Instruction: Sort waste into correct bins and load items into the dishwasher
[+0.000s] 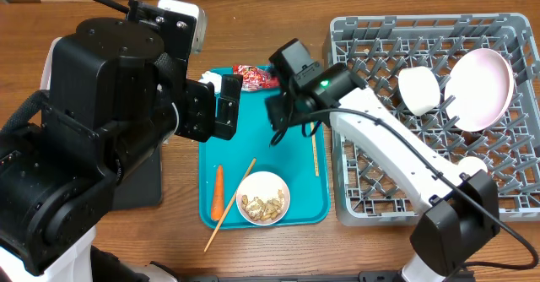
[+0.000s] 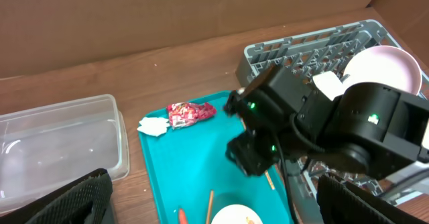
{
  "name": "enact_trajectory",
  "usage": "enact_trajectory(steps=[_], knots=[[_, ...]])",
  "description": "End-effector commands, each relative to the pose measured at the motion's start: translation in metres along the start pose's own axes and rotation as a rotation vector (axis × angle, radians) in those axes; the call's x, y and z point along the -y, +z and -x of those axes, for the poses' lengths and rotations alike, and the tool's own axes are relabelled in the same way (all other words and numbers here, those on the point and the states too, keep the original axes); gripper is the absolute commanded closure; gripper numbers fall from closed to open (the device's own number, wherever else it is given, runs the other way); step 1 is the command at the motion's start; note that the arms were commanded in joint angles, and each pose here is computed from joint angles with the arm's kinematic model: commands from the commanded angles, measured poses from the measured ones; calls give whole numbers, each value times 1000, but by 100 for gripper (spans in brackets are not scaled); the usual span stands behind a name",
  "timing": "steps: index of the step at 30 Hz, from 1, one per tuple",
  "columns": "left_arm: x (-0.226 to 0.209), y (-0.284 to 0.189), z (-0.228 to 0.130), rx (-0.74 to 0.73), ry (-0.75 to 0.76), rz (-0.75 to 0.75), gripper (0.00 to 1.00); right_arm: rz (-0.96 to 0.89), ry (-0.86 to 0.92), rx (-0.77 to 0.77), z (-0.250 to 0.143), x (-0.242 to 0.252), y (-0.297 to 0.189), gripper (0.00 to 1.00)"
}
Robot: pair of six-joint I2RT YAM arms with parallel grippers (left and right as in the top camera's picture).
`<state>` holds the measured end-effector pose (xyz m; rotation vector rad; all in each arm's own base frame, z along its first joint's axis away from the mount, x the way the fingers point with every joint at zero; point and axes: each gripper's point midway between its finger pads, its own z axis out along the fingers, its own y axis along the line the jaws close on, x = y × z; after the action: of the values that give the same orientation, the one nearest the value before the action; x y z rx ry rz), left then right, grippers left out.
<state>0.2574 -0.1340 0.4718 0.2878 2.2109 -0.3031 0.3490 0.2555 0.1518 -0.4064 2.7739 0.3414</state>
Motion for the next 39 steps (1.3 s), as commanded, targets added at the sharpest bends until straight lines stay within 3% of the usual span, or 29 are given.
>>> enact_trajectory(steps=[1, 6, 11, 22, 29, 35, 39], knots=[[0, 1, 0, -6, 9, -4, 0, -98, 87, 54, 22, 44, 3, 43], [0, 1, 0, -6, 9, -4, 0, -5, 121, -81, 5, 58, 41, 46], [0, 1, 0, -5, 9, -4, 0, -60, 136, -212, -24, 72, 85, 52], [0, 1, 0, -6, 9, -4, 0, -183, 141, -303, -49, 100, 129, 52], [0, 1, 0, -6, 9, -4, 0, -117, 138, -390, -73, 83, 146, 52], [0, 1, 0, -6, 9, -4, 0, -50, 111, -402, -75, 57, 146, 78], [0, 1, 0, -6, 9, -4, 0, -50, 109, -400, -68, 54, 138, 83]])
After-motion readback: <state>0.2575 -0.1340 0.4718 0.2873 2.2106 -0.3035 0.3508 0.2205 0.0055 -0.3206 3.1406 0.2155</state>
